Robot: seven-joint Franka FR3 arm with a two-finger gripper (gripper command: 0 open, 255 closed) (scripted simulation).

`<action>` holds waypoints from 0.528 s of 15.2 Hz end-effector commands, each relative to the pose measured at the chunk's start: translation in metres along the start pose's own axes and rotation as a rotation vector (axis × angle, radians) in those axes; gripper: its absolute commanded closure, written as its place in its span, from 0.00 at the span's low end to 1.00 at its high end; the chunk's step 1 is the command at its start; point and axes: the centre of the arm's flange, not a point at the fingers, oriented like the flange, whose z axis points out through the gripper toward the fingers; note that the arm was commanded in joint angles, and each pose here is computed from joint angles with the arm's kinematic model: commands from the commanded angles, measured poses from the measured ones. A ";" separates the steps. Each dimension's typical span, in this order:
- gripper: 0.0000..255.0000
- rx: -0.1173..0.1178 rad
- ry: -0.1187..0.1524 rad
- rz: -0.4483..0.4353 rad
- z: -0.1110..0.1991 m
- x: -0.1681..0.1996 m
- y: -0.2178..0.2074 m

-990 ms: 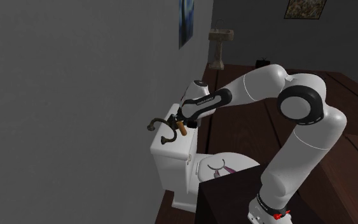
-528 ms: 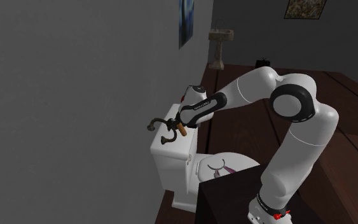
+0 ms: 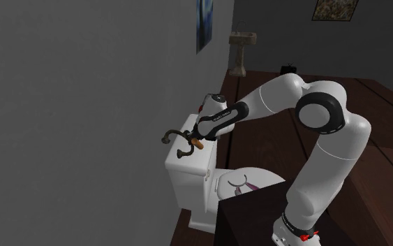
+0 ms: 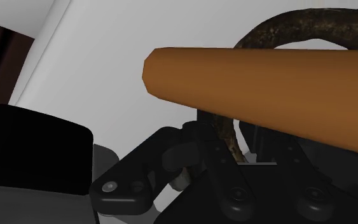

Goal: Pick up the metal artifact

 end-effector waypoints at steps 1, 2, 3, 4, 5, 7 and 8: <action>1.00 -0.001 -0.009 -0.002 0.002 -0.003 -0.001; 1.00 -0.001 -0.009 -0.002 0.002 -0.002 -0.001; 1.00 -0.001 -0.009 -0.002 0.002 -0.002 -0.001; 1.00 -0.001 -0.009 -0.002 0.003 -0.002 -0.001; 1.00 -0.001 -0.009 -0.002 -0.002 0.000 -0.002; 1.00 -0.001 -0.009 -0.002 -0.011 0.003 -0.005; 1.00 -0.001 -0.009 -0.002 -0.016 0.005 -0.006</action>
